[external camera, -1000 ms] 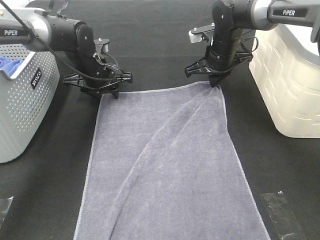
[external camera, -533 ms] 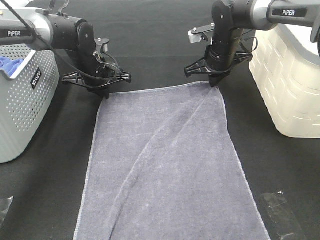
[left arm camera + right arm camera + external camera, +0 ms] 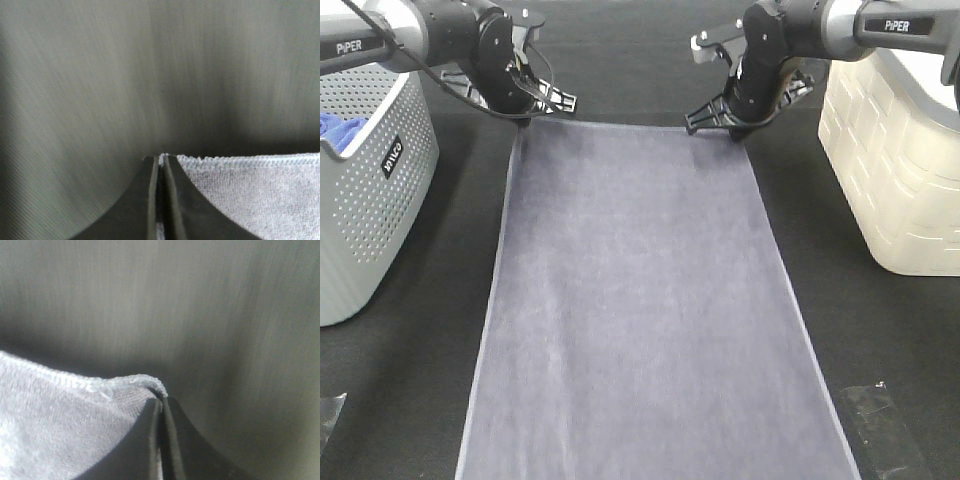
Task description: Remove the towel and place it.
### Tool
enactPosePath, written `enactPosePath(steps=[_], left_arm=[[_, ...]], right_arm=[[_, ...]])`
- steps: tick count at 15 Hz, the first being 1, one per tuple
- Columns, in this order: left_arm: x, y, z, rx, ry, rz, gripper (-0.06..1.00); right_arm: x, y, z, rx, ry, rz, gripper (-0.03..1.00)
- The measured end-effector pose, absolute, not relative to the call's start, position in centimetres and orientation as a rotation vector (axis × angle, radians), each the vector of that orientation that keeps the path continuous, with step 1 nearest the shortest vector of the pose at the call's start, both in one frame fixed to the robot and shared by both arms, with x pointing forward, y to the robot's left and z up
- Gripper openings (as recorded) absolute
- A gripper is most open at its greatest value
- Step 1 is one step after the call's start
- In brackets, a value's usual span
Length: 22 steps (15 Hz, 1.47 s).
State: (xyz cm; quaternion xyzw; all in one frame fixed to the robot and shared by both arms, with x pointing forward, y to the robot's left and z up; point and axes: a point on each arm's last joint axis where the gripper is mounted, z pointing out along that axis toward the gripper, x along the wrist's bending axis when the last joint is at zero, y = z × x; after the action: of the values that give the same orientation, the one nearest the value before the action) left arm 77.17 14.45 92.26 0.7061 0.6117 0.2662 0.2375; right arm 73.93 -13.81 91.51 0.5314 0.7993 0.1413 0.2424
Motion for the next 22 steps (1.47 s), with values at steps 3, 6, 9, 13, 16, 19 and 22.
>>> enactPosePath(steps=[3, 6, 9, 13, 16, 19, 22], left_arm=[[78.1, 14.2, 92.4, 1.900, 1.539, 0.824, 0.01], [79.5, 15.5, 91.0, 1.751, 1.512, 0.822, 0.01], [80.6, 17.1, 90.7, 1.627, 1.456, 0.822, 0.01], [81.2, 16.7, 90.7, 1.549, 1.333, 0.821, 0.01], [81.5, 16.7, 88.5, 1.505, 1.253, 0.803, 0.01], [81.5, 16.4, 85.4, 1.498, 1.218, 0.772, 0.01], [81.3, 16.5, 83.6, 1.535, 1.264, 0.759, 0.03]], right_arm=[[75.0, -13.7, 92.3, 1.346, 2.086, 0.480, 0.00], [76.1, -13.5, 92.5, 1.231, 2.015, 0.595, 0.00], [77.2, -14.3, 91.8, 1.242, 1.945, 0.722, 0.00], [78.2, -15.7, 92.1, 1.208, 1.881, 0.827, 0.00], [78.8, -16.3, 91.0, 1.177, 1.864, 0.890, 0.00], [79.3, -17.4, 87.9, 1.191, 1.877, 0.898, 0.01], [79.3, -17.8, 86.6, 1.209, 1.890, 0.879, 0.15]])
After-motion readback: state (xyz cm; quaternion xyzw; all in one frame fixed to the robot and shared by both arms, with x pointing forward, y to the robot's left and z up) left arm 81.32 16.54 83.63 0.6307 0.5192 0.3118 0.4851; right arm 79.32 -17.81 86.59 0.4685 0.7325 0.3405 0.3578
